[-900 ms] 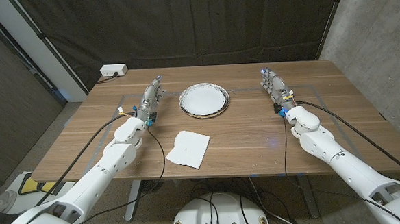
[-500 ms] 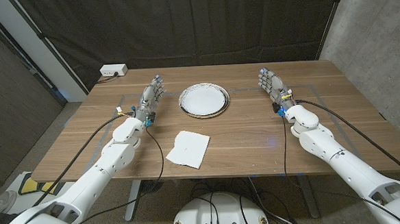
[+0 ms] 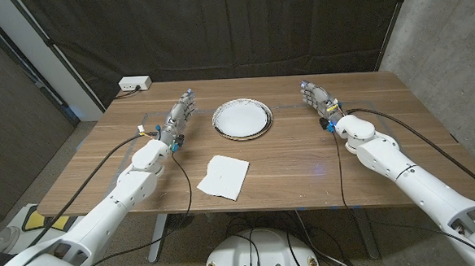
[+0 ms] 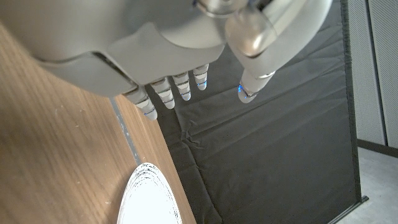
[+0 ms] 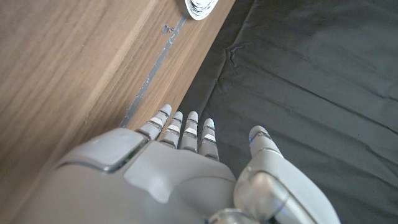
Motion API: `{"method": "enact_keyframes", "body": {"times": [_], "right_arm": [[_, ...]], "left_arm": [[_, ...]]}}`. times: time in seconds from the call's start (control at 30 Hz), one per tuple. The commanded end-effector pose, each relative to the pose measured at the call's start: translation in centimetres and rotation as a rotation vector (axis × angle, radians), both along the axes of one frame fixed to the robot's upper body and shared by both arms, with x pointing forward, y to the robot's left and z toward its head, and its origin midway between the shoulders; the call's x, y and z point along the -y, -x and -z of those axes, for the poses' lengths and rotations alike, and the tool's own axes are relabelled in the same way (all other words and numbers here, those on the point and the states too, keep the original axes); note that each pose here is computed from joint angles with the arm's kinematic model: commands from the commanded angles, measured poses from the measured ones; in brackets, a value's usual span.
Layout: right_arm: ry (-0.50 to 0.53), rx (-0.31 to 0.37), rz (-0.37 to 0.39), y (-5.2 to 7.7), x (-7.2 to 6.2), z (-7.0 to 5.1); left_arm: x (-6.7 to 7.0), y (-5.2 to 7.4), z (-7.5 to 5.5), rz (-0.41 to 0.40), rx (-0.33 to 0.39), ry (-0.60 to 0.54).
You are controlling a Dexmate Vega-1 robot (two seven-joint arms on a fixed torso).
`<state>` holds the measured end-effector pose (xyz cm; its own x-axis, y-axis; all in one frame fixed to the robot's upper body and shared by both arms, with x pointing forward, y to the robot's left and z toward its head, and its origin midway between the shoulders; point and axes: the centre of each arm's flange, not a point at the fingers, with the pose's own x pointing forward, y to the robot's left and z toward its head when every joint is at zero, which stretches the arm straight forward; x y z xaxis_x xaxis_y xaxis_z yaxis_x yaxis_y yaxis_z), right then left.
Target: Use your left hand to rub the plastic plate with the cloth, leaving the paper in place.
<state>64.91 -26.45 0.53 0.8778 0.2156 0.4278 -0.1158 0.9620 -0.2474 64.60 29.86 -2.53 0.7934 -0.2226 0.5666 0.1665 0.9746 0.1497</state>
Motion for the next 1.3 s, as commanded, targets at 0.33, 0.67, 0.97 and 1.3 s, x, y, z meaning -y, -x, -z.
{"method": "enact_keyframes", "body": {"times": [0.33,0.67,0.97,1.3], "right_arm": [[0.317,-0.064,0.151,0.6,-3.8,-3.3],[0.458,-0.092,0.223,0.7,-6.6,-4.2],[0.587,-0.107,0.278,0.5,-9.6,-5.2],[0.688,-0.106,0.336,0.2,-12.3,-6.0]], "left_arm": [[-0.9,2.1,-0.4,-0.083,0.108,-0.249],[-2.3,3.4,0.0,-0.101,0.142,-0.352],[-4.1,4.8,0.4,-0.116,0.174,-0.457],[-5.8,6.1,0.4,-0.118,0.202,-0.569]]}}
